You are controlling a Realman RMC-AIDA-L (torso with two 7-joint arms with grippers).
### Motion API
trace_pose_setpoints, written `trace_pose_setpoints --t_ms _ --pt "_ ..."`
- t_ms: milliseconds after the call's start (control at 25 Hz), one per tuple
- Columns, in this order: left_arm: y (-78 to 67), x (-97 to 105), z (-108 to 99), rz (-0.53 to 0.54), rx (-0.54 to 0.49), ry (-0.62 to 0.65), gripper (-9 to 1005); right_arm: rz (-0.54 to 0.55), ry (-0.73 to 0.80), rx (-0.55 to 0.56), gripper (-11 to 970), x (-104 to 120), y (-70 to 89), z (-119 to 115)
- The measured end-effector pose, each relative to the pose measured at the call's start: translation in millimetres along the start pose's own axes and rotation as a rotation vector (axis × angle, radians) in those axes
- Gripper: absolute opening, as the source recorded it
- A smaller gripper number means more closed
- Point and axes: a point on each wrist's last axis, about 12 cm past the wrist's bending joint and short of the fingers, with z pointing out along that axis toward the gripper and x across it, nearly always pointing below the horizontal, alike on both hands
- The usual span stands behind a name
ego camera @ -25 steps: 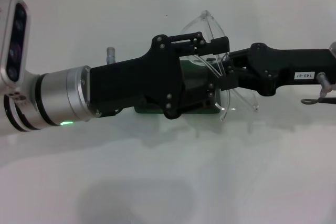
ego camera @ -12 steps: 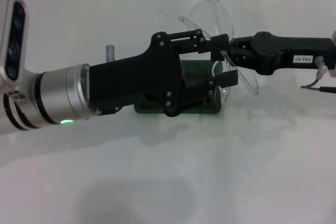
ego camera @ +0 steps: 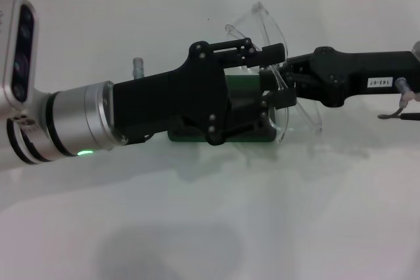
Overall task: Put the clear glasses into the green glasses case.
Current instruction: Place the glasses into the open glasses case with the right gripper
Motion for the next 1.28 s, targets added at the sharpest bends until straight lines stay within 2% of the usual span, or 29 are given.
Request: trace_pose_setpoints --t_ms 160,320,440,520,720,840,1040,1280 --pt "1.4 1 0 0.001 -0.01 0.008 510 -0.013 0.02 0.0 171 0 0.0 0" --pt "0.6 1 -3 -0.002 -0.024 0.008 510 -0.049 0.02 0.047 172 -3 -3.4 -6" --pt "-2.4 -1 -15 0.002 -0.072 -0.019 510 -0.156 0.113 0.055 173 -15 -1.1 -2" --pt "-5.5 -1 -29 0.004 -0.129 -0.034 510 -0.243 0.24 0.062 174 -26 3.8 8" --pt "-19.3 -2 -70 -0.004 -0.289 -0.065 509 -0.387 0.605 0.193 176 -45 12.1 45" --pt "-28.8 -3 -90 -0.007 -0.353 -0.072 509 -0.487 0.706 0.255 177 -49 14.4 70" --pt "-37.9 -2 -102 -0.007 -0.395 -0.076 509 -0.593 0.79 0.309 179 -47 13.5 101" --pt "-39.1 -3 -104 -0.002 -0.4 -0.081 509 -0.671 0.879 0.358 181 -29 13.3 121"
